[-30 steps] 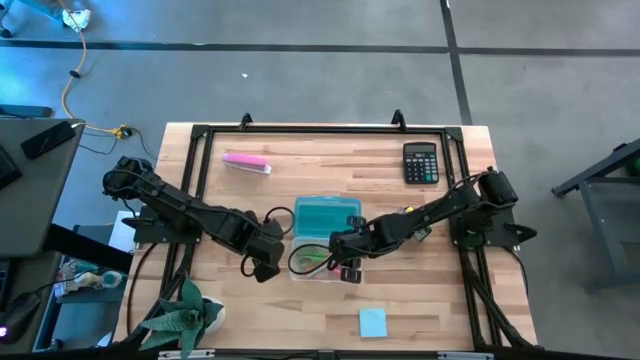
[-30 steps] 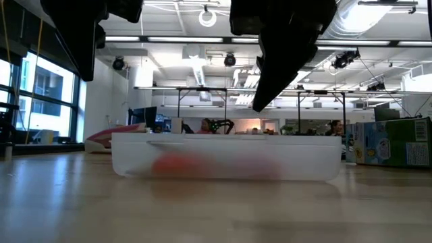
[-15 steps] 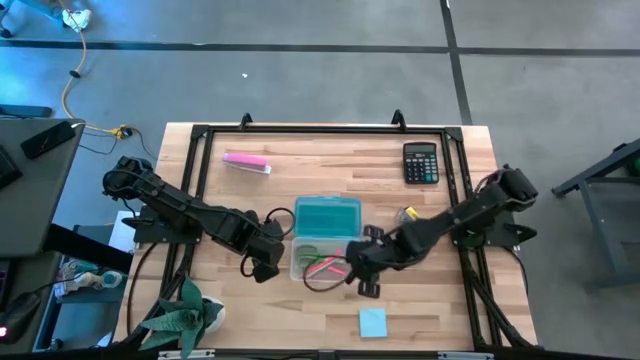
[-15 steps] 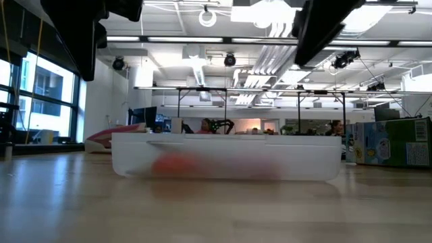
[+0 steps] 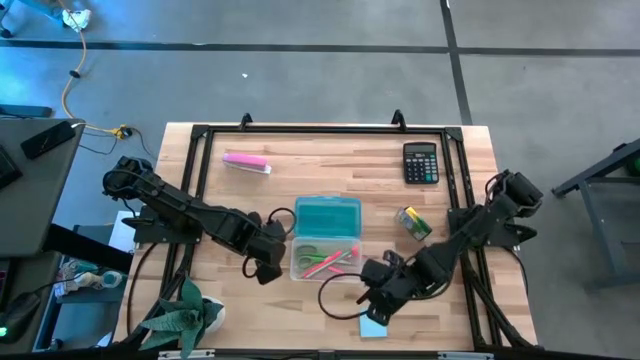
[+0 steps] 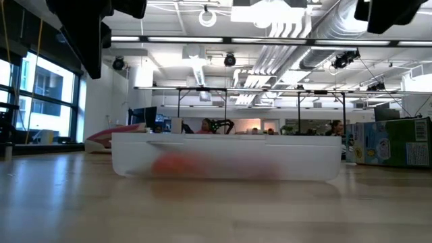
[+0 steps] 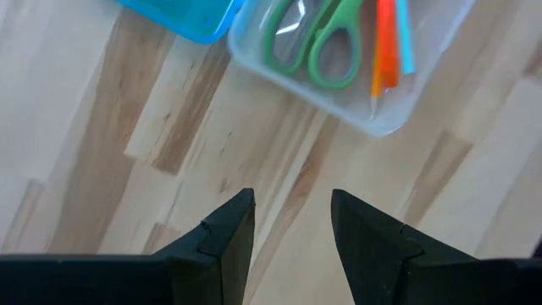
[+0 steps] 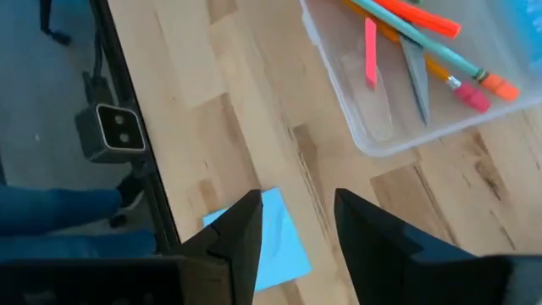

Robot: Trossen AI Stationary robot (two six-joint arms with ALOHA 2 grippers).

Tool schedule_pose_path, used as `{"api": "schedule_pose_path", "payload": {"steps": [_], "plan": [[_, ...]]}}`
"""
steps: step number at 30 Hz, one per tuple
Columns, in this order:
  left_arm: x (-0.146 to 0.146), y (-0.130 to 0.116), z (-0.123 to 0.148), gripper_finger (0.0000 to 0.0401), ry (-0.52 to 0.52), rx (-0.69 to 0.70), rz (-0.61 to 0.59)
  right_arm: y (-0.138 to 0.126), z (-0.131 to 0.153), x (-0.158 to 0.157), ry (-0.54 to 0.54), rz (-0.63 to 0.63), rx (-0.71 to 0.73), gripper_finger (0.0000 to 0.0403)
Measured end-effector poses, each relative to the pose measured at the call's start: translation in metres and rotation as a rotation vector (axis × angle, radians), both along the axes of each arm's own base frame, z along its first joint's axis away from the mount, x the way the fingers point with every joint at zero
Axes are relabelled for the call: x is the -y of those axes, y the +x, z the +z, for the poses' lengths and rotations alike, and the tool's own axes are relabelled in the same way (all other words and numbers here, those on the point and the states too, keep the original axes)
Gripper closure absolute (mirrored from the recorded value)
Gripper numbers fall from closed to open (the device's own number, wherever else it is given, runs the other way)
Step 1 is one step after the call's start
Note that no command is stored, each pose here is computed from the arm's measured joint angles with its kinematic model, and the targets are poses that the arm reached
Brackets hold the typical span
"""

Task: Pack school essentials
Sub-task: Put the blue sticky notes into the supply box

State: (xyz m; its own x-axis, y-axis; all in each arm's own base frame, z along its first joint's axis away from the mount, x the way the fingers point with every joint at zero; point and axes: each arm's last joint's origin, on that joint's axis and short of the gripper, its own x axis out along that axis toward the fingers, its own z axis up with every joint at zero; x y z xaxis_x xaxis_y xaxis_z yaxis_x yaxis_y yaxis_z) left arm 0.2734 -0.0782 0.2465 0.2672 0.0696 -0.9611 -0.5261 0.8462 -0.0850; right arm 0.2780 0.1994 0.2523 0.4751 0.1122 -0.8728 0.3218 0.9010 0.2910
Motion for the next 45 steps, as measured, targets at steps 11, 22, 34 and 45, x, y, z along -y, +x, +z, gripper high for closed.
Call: {"api": "schedule_pose_path", "payload": {"steps": [11, 22, 34, 45], "plan": [[0.006, 0.021, 0.008, 0.0256, -0.07, 0.231, 0.0, -0.015, -0.005, -0.02, 0.034, -0.044, -0.022, 0.0262], [0.014, 0.046, 0.028, 0.0256, -0.17, 0.56, 0.0, -0.031, -0.023, -0.036, 0.01, 0.011, 0.01, 0.0107], [0.018, 0.059, 0.046, 0.0256, -0.238, 0.784, 0.001, -0.025, -0.057, -0.05, 0.084, 0.169, -0.004, 0.0044], [0.018, 0.059, 0.047, 0.0256, -0.241, 0.795, 0.0, -0.021, -0.078, -0.055, -0.072, 0.352, 0.011, 0.0045]]}}
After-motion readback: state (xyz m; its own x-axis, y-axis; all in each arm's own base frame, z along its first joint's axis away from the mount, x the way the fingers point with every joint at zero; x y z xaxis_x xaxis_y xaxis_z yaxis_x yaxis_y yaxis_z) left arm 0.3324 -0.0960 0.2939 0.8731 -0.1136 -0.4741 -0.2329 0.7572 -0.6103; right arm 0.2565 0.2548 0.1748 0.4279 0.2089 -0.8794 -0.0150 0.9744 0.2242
